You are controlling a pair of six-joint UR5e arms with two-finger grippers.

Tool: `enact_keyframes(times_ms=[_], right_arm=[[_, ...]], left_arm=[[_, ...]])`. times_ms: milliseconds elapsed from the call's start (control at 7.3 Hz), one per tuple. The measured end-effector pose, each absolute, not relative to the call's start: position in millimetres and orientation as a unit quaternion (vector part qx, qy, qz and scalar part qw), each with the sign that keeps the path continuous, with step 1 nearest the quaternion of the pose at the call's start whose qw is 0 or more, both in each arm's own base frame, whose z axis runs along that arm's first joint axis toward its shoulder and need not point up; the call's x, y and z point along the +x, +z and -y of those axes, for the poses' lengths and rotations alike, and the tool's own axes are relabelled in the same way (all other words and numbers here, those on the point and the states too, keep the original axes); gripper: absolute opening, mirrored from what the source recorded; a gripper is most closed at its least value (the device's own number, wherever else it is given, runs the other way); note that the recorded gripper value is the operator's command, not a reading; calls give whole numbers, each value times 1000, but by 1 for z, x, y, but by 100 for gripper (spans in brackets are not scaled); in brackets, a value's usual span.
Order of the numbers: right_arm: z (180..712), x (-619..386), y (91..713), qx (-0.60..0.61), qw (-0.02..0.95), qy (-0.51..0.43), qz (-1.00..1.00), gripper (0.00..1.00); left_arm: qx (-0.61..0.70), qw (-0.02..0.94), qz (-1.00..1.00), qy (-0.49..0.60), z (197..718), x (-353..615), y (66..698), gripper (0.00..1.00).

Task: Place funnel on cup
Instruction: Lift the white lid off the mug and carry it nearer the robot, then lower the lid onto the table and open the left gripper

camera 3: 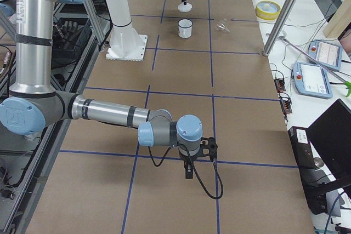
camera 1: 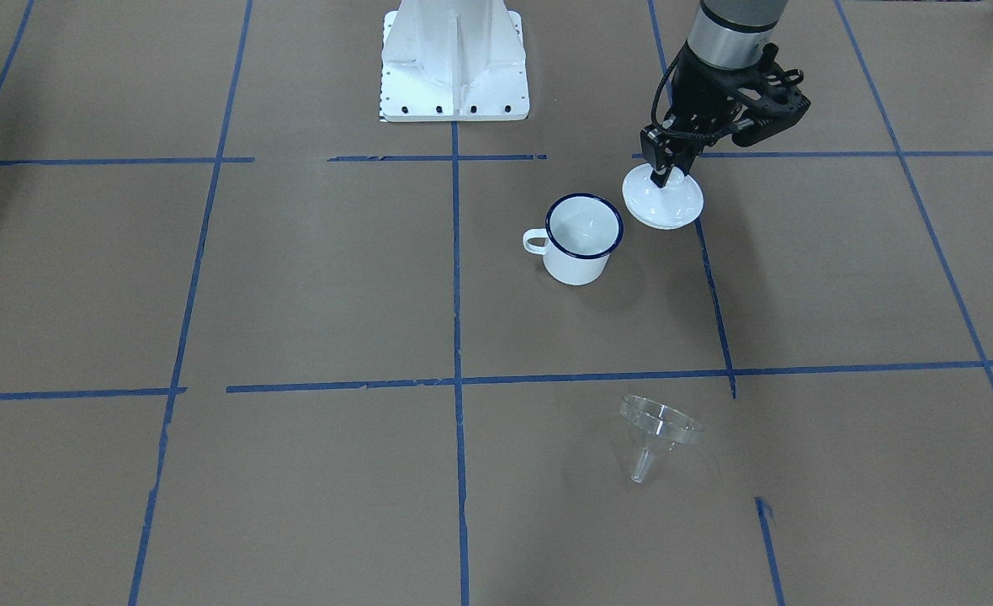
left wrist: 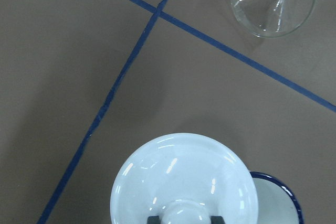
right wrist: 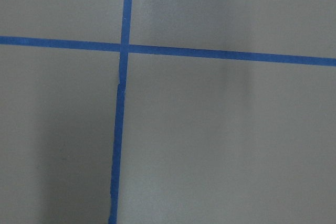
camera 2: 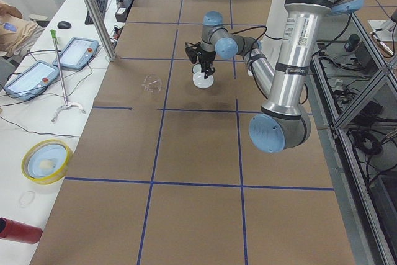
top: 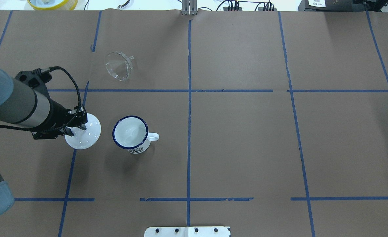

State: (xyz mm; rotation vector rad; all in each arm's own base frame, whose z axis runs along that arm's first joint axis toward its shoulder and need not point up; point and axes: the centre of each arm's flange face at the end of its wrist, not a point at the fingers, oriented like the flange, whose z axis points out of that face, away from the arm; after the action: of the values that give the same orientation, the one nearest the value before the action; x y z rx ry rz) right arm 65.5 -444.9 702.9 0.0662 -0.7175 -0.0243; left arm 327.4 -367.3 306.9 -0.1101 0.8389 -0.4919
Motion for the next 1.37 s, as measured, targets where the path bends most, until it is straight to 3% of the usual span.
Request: enact_keyframes(times_ms=[411,821,958,1095,1232,1369], right_arm=[[445,65,703,32,936,-12,351,100],[445,66,703,32,936,-12,351,100],[445,66,703,32,936,-12,351,100],[445,65,703,32,936,-12,351,100],[445,65,703,32,936,-12,351,100],[445,65,703,32,936,-12,351,100]], left_arm=[[-90,876,-408,-240,349,382,364,0],[-101,879,-403,-234,341,398,377,0],[-103,880,-401,-232,338,401,379,18],[-104,881,-400,-231,337,403,379,71],[-105,882,-398,-230,336,404,381,99],[-106,883,-395,-231,336,404,384,99]])
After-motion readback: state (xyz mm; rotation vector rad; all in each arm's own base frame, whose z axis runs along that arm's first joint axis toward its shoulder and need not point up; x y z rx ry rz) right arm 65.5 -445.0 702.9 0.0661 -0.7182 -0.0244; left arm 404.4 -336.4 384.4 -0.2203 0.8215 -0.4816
